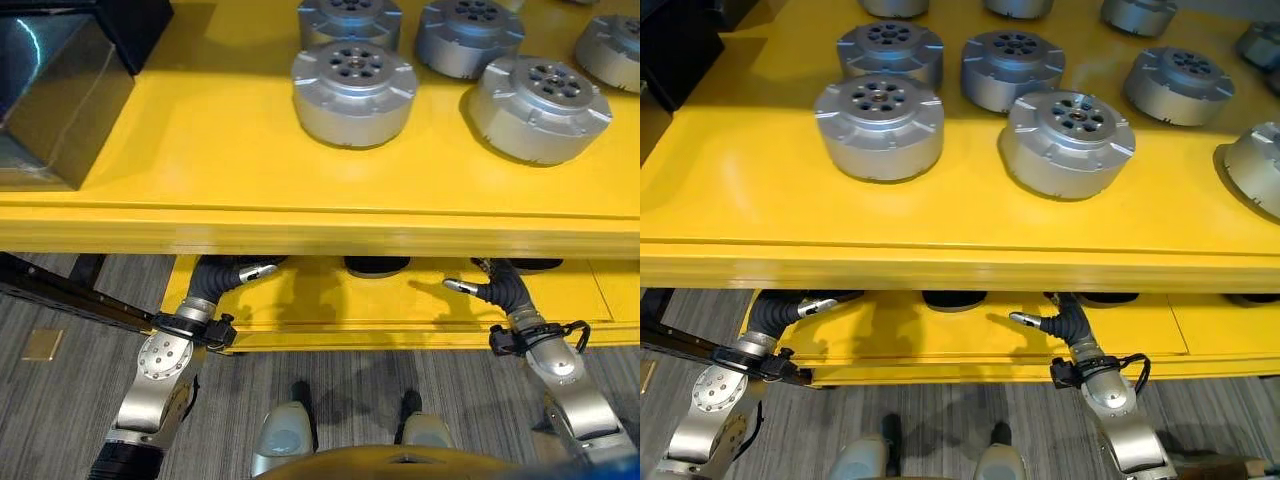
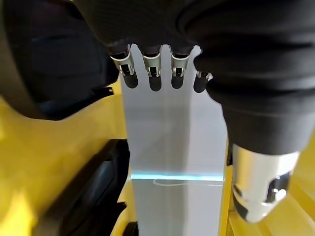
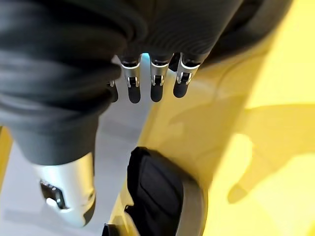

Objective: Move parts from the plastic box to the shelf.

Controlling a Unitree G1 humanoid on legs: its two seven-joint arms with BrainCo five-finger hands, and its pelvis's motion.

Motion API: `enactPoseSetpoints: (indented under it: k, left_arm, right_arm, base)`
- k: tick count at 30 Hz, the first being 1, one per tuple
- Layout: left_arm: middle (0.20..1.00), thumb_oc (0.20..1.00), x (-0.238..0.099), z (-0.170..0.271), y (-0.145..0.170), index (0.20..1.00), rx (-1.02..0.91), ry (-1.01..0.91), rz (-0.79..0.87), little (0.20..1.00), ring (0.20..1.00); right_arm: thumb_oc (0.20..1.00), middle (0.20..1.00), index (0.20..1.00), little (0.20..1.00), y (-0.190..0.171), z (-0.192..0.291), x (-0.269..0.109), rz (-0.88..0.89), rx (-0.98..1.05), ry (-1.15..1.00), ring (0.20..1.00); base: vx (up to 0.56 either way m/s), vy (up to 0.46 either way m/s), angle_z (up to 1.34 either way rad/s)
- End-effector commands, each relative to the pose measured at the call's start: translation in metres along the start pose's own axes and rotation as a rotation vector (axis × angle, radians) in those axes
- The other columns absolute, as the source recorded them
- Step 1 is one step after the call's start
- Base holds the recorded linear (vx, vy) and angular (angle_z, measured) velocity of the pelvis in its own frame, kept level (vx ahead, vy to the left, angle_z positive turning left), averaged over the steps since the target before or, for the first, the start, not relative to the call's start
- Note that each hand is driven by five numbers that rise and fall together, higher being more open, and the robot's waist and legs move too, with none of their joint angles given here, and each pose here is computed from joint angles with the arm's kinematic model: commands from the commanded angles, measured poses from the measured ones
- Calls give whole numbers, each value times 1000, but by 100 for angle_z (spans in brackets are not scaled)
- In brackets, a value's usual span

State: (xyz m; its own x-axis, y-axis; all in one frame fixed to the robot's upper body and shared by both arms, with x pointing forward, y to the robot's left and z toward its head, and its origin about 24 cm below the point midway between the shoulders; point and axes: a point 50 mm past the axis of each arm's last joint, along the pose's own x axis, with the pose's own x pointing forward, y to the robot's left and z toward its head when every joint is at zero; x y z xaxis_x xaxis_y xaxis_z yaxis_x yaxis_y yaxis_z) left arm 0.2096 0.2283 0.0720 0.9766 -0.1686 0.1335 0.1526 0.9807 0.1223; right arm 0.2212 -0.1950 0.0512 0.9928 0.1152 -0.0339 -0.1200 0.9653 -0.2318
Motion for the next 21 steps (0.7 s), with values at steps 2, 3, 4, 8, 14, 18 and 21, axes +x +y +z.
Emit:
enactPoseSetpoints:
  k: [2,3,4,8,14,18,21]
  left_arm:
    - [1000,1000,-2,23,5,1000,74,-98,-6,1000,1000]
    - [1000,1000,-2,23,5,1000,52,-91,-8,1000,1000]
    - [1000,1000,-2,23,5,1000,40,-86,-7,1000,1000]
    - [1000,1000,0,18,7,1000,-2,-72,27,1000,1000]
    - [1000,1000,-4,10,-2,1000,-56,-50,62,1000,1000]
    - [1000,1000,-11,5,-5,1000,-80,-19,78,1000,1000]
    - [1000,1000,-14,-1,-6,1000,-92,2,79,1000,1000]
  right_arm:
    - [1000,1000,1000,1000,-7,23,-1,20,-25,-146,1000]
    - [1000,1000,1000,1000,-7,24,-1,26,-28,-151,1000]
    - [1000,1000,1000,1000,-8,25,0,27,-32,-156,1000]
    - [1000,1000,1000,1000,-13,28,7,49,-56,-169,1000]
    - [1000,1000,1000,1000,-17,33,5,87,-112,-164,1000]
    - [1000,1000,1000,1000,-14,32,4,103,-118,-149,1000]
    - [1000,1000,1000,1000,-17,30,4,90,-129,-131,1000]
  base:
    - [-86,-125,11]
    - [-110,-174,27]
    - [-94,-171,16]
    - [-82,-296,-16]
    - [-94,-206,3]
    - [-91,-211,-10]
    - [-111,-167,-9]
